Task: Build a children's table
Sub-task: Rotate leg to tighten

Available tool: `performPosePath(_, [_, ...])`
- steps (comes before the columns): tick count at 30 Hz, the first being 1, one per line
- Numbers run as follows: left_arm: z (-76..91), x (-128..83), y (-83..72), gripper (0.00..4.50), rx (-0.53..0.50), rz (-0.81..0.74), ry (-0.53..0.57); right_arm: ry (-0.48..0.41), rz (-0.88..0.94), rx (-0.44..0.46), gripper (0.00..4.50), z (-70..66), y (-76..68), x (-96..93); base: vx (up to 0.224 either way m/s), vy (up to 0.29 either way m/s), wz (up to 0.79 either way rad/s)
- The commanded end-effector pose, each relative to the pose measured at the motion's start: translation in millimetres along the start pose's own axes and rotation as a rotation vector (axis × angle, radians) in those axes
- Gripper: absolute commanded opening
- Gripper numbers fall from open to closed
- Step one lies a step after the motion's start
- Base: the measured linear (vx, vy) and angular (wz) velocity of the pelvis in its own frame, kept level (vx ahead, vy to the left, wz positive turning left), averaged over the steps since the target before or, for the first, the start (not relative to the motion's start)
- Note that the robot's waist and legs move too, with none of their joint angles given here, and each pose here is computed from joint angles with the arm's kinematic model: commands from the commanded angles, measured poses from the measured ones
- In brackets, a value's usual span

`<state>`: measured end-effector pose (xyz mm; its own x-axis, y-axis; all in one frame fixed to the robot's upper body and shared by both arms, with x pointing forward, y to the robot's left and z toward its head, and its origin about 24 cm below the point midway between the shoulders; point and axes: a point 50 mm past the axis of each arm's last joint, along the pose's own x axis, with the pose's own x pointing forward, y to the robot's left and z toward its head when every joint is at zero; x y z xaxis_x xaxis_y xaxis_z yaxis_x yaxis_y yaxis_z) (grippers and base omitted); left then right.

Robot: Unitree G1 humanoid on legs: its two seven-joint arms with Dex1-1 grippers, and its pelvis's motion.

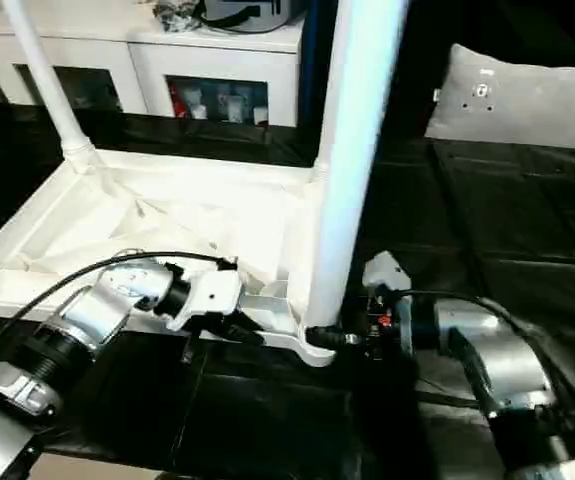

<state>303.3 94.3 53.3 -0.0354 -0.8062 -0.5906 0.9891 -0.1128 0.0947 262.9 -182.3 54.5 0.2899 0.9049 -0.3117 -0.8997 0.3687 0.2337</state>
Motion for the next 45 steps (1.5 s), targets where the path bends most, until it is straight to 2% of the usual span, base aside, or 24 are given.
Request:
performPosePath(1, [0.1, 14.5, -1.6, 0.00, -0.047, 0.043, 0.002, -0.037, 0.027, 0.014, 2.49, 5.2, 7.3, 15.8, 0.000, 0.000, 0.00])
performPosePath(3, [2.4, 16.7, -0.4, 0.00, -0.071, 0.068, -0.014, -0.031, -0.028, 0.029, 2.48, 3.8, 4.4, 20.2, 0.000, 0.000, 0.00])
performPosePath(5, [14.2, 29.5, 10.3, 0.00, -0.188, 0.229, -0.063, -0.082, -0.303, 0.115, 2.48, 6.0, -16.0, 37.0, 0.000, 0.000, 0.00])
performPosePath(7, [24.9, 40.8, 17.6, 0.00, -0.277, 0.341, -0.098, -0.086, -0.497, 0.190, 2.48, 5.9, -29.6, 47.7, -0.056, 0.021, -0.06])
performPosePath(8, [24.9, 40.8, 17.6, 0.00, -0.277, 0.341, -0.098, -0.086, -0.497, 0.190, 2.48, 5.9, -29.6, 47.7, -0.053, 0.057, -0.14])
performPosePath(9, [32.3, 48.1, 21.7, 0.00, -0.304, 0.399, -0.117, -0.087, -0.570, 0.201, 2.48, 6.8, -34.6, 52.9, -0.030, 0.089, -0.17])
performPosePath(11, [38.4, 52.8, 23.6, 0.00, -0.309, 0.427, -0.130, -0.098, -0.599, 0.184, 2.48, 8.2, -36.4, 55.0, -0.015, 0.085, -0.14])
performPosePath(13, [38.4, 52.8, 23.6, 0.00, -0.309, 0.427, -0.130, -0.098, -0.599, 0.184, 2.48, 8.2, -36.4, 55.0, 0.020, 0.054, -0.03])
performPosePath(14, [40.7, 54.1, 23.9, 0.00, -0.308, 0.435, -0.131, -0.098, -0.605, 0.177, 3.04, 8.3, -36.5, 55.4, 0.000, 0.000, 0.00])
performPosePath(16, [39.9, 51.8, 24.6, 0.00, -0.288, 0.447, -0.109, -0.127, -0.604, 0.176, 3.18, 10.3, -35.8, 54.1, 0.000, 0.000, 0.00])
performPosePath(17, [38.0, 49.4, 25.0, 0.00, -0.275, 0.455, -0.094, -0.134, -0.606, 0.164, 3.40, 11.2, -35.8, 52.9, 0.000, 0.000, 0.00])
performPosePath(22, [25.5, 38.5, 26.2, 0.00, -0.233, 0.462, -0.044, -0.173, -0.559, 0.122, 3.72, 13.5, -32.3, 44.0, 0.000, 0.000, 0.00])
performPosePath(23, [23.5, 36.4, 26.7, 0.00, -0.225, 0.463, -0.037, -0.176, -0.550, 0.112, 3.96, 13.6, -31.8, 41.3, 0.000, 0.000, 0.00])
performPosePath(30, [4.0, 14.9, 23.7, 0.00, -0.112, 0.348, 0.038, -0.133, -0.408, -0.001, 4.47, 12.4, -26.4, 5.9, 0.000, 0.000, 0.00])
performPosePath(34, [-0.7, 10.0, 19.2, 0.00, -0.057, 0.261, 0.057, -0.120, -0.332, -0.032, 4.47, 17.3, -23.9, -6.5, 0.000, 0.000, 0.00])
performPosePath(39, [-5.7, 1.3, 8.8, 0.00, 0.047, 0.082, 0.088, -0.043, -0.190, -0.124, 4.47, 25.2, -19.0, -21.8, 0.000, 0.000, 0.00])
performPosePath(42, [-5.8, 0.2, 5.0, 0.00, 0.067, 0.030, 0.086, -0.030, -0.136, -0.122, 4.47, 25.3, -16.6, -22.8, 0.000, 0.000, 0.00])
performPosePath(43, [-5.9, -0.3, 3.6, 0.00, 0.077, 0.011, 0.085, -0.024, -0.115, -0.119, 4.21, 25.2, -15.6, -23.2, 0.000, 0.000, 0.00])
performPosePath(45, [-5.8, -1.2, -0.8, 0.00, 0.108, -0.048, 0.094, -0.009, -0.052, -0.113, 4.13, 25.4, -12.1, -22.2, 0.000, 0.000, 0.00])
